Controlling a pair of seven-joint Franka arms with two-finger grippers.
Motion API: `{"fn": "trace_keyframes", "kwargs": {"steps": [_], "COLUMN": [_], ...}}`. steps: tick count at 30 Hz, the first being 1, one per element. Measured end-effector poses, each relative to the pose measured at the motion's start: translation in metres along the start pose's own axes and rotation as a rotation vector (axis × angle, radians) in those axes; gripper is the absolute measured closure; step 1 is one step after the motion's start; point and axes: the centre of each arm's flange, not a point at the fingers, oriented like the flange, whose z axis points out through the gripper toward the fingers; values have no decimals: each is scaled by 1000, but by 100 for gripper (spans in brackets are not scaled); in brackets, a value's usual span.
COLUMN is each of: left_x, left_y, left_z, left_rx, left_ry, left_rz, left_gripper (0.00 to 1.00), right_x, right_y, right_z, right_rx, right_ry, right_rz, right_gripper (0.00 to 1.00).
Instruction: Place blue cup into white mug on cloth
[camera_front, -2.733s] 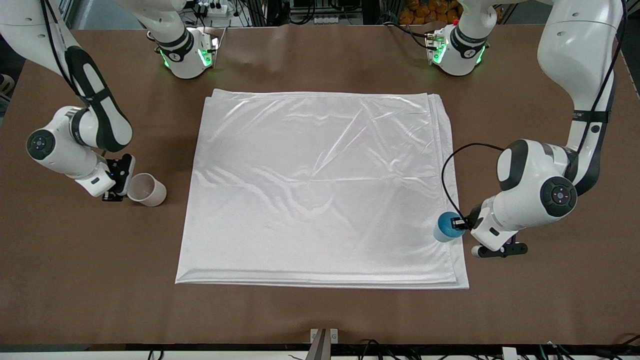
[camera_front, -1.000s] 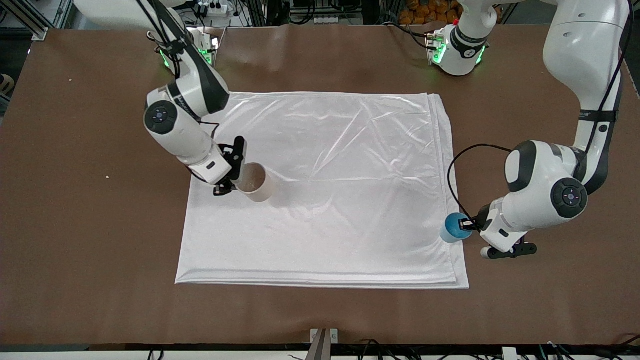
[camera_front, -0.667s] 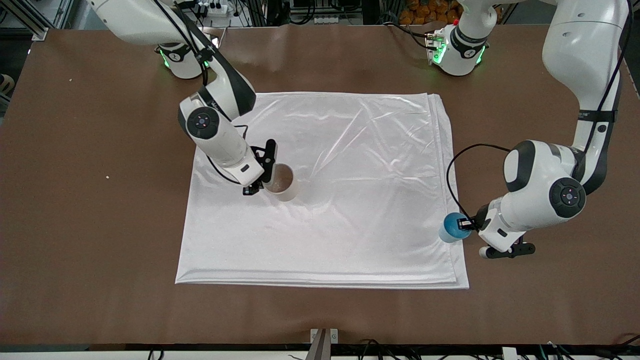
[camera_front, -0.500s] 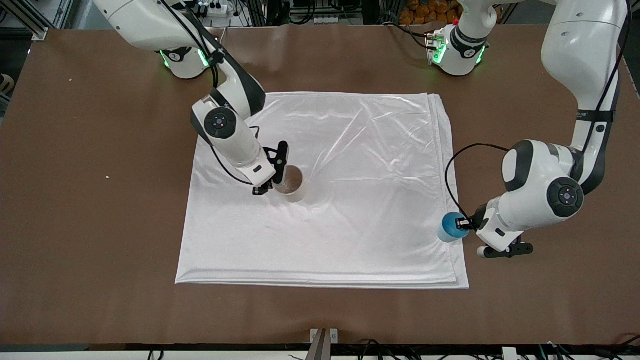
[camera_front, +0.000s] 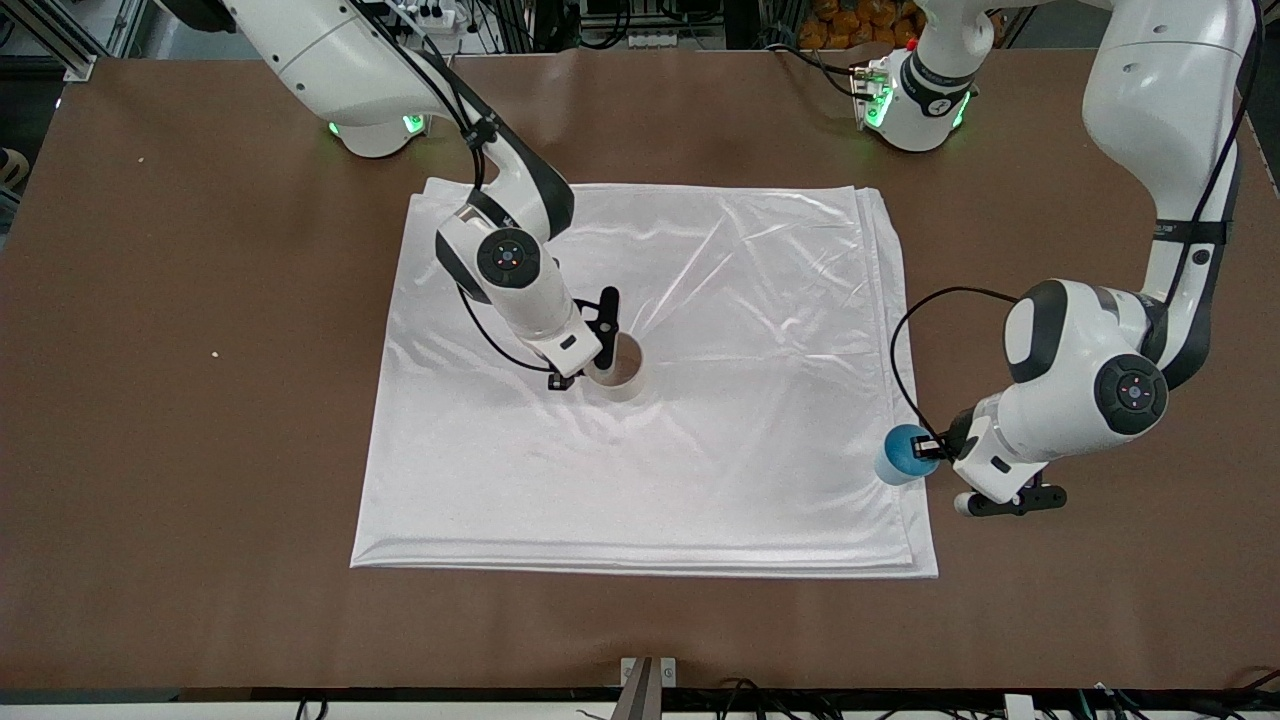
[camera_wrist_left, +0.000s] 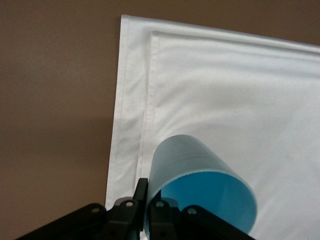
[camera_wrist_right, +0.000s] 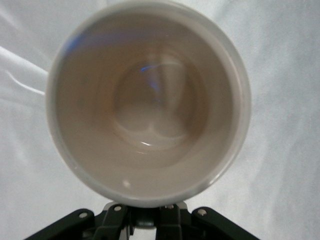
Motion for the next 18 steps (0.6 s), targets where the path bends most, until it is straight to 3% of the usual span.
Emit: {"fn": "trace_keyframes", "kwargs": {"steps": [18], "left_x": [0], "left_y": [0], "left_z": [0], "left_rx": [0], "left_ry": [0], "left_rz": [0], "left_gripper": [95], "right_x": [19], "right_y": [-17], "right_z": [26], "right_rx": [-19], "right_ry": [-63], "right_rz": [-39], "right_gripper": [81]}}
